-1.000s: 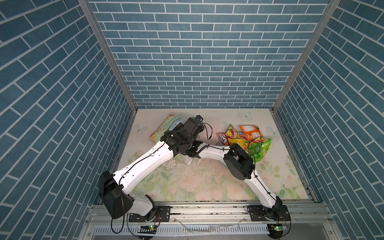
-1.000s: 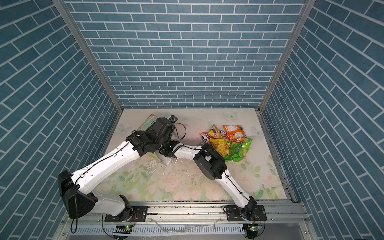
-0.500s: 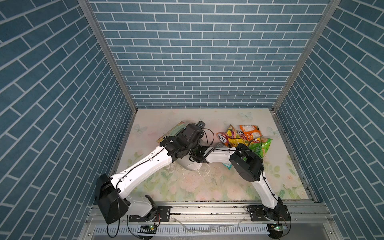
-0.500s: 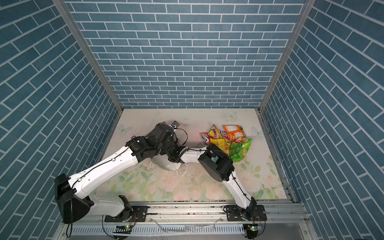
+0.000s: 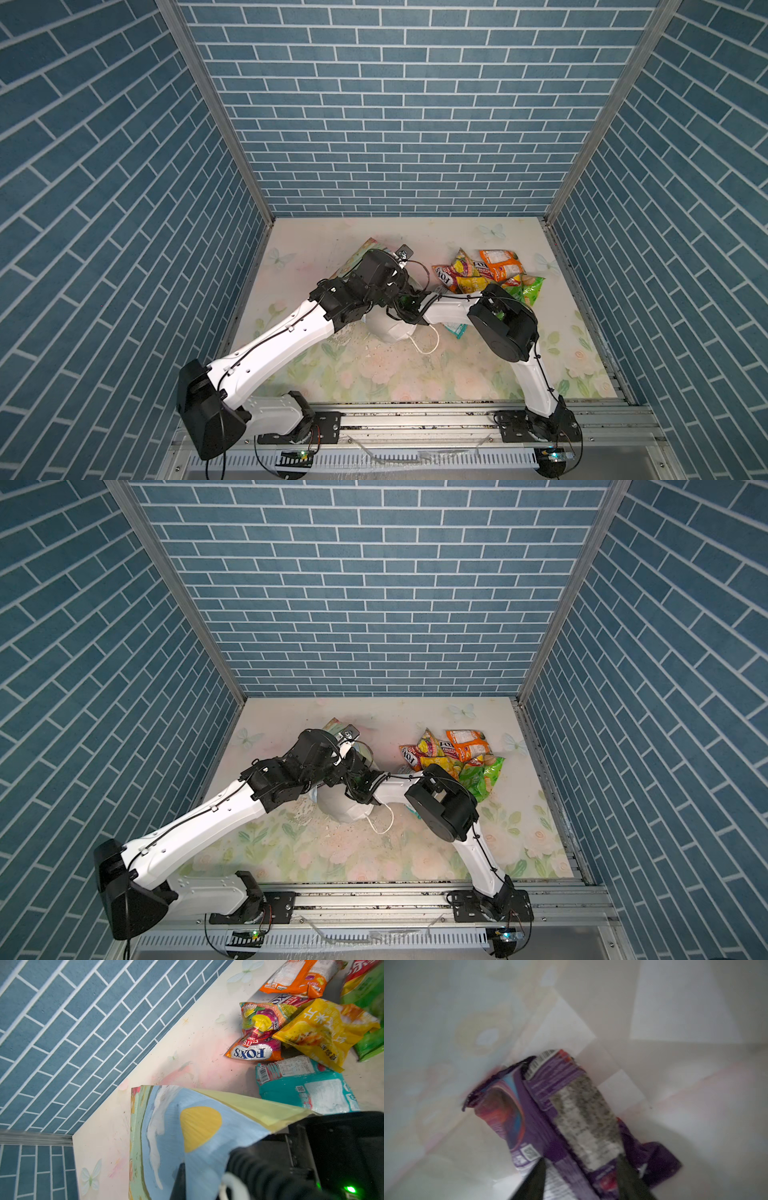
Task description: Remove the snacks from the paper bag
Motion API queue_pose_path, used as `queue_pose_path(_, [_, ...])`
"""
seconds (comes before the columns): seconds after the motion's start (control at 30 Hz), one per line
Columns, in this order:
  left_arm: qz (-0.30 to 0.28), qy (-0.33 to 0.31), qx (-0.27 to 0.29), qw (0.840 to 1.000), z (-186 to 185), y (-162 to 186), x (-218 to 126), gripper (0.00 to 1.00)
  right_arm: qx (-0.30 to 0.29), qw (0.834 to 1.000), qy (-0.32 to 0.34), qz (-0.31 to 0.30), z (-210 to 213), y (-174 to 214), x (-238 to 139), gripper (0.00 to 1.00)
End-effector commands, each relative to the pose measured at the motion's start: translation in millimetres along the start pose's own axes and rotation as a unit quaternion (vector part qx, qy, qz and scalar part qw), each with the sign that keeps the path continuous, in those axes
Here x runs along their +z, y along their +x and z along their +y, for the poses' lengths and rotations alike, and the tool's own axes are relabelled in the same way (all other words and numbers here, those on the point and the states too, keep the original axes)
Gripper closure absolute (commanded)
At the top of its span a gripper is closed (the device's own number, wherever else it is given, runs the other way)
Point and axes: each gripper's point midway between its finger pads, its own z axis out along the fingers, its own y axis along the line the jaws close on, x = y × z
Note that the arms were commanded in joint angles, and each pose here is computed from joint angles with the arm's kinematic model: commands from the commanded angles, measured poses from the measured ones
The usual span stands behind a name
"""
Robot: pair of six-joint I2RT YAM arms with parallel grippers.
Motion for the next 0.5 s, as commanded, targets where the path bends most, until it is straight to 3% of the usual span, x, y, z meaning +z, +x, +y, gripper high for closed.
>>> queue_pose_path(0.0, [0.011, 0.105, 0.018, 0.994, -39.3, 16.0, -3.6, 1.00, 0.029, 0.998, -0.052, -0.035, 14.7, -27.2, -5.4, 0.32])
queue_pose_path(0.23, [0.007, 0.119, 0.002, 0.993, -32.9, 18.0, 0.7, 1.00, 0.022, 0.989, -0.135, -0.048, 45.7, -28.3, -10.1, 0.23])
queue_pose_path(0.37, [0.016, 0.121, 0.006, 0.993, -32.5, 13.8, 6.2, 1.00, 0.009, 0.991, -0.129, -0.027, 57.2, -17.6, -1.0, 0.02])
queue_pose_path(0.47, [0.023, 0.127, 0.008, 0.992, -34.4, 6.7, 12.7, 1.00, -0.001, 0.993, -0.117, 0.000, 64.1, 1.6, 14.1, 0.01])
